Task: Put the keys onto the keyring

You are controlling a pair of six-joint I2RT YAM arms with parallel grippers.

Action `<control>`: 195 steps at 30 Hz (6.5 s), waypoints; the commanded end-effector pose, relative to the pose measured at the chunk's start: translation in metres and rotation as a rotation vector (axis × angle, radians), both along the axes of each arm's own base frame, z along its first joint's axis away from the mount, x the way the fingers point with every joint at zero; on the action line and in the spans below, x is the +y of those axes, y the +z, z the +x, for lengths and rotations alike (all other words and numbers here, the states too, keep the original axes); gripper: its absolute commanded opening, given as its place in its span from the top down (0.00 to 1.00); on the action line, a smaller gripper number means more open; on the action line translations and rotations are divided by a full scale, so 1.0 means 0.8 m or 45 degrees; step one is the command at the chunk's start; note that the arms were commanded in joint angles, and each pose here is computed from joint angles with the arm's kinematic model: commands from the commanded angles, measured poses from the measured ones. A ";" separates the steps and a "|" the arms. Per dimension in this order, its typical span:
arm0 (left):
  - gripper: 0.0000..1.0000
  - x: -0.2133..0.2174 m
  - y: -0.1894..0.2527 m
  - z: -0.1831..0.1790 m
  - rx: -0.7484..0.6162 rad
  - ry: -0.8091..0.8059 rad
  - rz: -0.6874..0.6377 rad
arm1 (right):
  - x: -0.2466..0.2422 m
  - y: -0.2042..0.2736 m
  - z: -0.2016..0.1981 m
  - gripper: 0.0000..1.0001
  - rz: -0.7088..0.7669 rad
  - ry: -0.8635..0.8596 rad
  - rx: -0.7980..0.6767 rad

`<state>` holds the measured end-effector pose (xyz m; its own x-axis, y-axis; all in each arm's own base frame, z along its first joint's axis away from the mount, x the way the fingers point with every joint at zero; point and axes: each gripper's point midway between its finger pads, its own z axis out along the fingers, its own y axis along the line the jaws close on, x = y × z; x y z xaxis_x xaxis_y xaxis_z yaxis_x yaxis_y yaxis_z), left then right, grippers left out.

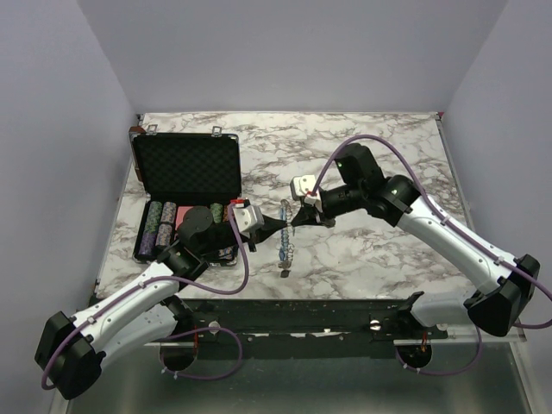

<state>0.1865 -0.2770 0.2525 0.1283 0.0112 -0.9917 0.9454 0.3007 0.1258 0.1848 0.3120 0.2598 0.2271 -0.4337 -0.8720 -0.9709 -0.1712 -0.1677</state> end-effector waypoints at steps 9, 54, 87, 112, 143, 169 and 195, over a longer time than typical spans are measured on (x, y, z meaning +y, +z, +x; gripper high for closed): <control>1.00 0.006 0.040 0.019 -0.024 0.084 -0.096 | -0.009 -0.007 -0.011 1.00 -0.025 0.016 -0.032; 1.00 0.015 0.065 0.004 -0.023 -0.006 -0.261 | -0.006 0.044 -0.012 0.79 0.173 -0.057 0.133; 1.00 0.011 0.073 -0.011 -0.054 -0.093 -0.286 | 0.015 0.034 0.004 0.80 0.248 -0.152 0.346; 0.70 0.006 0.063 -0.018 -0.047 -0.164 -0.195 | -0.007 0.021 0.002 1.00 0.077 -0.105 0.208; 0.51 -0.028 0.018 0.043 -0.098 0.285 -0.126 | -0.086 -0.017 0.048 1.00 -0.663 -0.061 0.005; 0.65 -0.076 0.018 0.053 -0.265 0.215 -0.113 | -0.073 -0.013 0.041 1.00 -0.607 -0.030 0.056; 1.00 -0.077 0.012 0.049 -0.218 0.198 -0.096 | -0.073 -0.014 0.038 0.93 -0.600 -0.033 0.072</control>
<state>0.2252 -0.3439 0.2467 0.2997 0.0180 -0.9539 0.8673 0.4113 0.2803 0.2311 0.2559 0.2444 0.2017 -0.7927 -0.5753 -0.9787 -0.1862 -0.0865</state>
